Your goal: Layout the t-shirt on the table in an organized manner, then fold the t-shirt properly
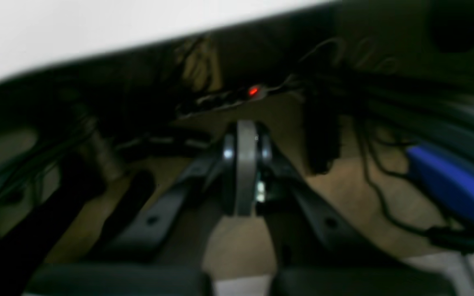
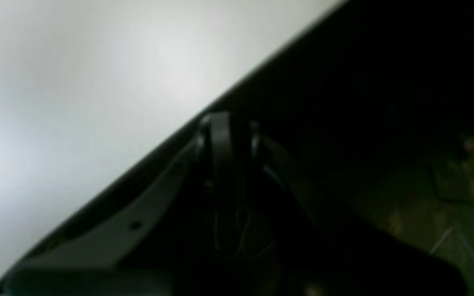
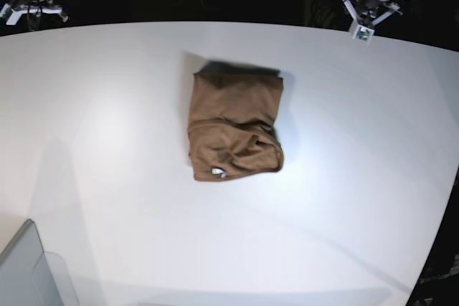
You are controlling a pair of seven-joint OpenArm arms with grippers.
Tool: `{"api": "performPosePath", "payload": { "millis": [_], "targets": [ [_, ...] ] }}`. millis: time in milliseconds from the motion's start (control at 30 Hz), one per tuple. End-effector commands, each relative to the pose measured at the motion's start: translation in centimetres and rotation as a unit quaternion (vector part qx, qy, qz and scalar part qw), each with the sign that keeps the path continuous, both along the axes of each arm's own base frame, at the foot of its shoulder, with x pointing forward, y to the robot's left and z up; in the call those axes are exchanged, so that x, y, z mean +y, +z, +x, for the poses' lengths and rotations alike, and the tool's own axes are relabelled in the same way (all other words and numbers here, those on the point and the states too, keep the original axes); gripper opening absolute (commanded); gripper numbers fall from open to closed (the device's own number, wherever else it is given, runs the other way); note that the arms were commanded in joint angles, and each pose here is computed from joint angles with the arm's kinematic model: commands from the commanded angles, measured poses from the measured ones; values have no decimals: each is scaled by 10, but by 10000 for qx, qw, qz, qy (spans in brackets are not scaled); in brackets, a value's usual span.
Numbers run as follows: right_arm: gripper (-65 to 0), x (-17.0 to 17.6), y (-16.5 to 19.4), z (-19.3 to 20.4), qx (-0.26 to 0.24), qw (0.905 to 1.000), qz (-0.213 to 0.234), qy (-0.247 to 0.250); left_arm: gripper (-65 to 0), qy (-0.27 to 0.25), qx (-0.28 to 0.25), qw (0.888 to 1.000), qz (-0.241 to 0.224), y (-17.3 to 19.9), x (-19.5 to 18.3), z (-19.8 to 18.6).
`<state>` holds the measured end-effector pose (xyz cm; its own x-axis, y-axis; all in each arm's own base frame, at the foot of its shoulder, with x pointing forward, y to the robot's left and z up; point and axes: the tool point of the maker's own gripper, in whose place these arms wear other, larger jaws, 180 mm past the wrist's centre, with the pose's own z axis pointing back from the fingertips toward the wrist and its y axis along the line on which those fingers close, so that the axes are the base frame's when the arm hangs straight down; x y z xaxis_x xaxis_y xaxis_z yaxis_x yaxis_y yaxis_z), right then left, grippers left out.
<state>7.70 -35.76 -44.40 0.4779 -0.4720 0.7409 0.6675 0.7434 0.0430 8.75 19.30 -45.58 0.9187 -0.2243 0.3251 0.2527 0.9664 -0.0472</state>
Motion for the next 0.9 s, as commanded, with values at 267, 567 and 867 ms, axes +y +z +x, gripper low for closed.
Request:
{"api": "performPosePath", "payload": {
  "millis": [267, 567, 867],
  "targets": [
    [-606, 28, -58, -30, 296, 9956, 857, -237, -650, 288, 574, 9950, -770, -59, -27, -52],
    [-606, 80, -115, -26, 445, 9797, 1915, -383, -650, 721, 951, 9862, -1150, -104, -23, -65],
    [-607, 135, -157, -16, 960, 9588, 2675, 0, -650, 936, 1283, 9770, -1422, -129, -32, -58]
  ]
}}
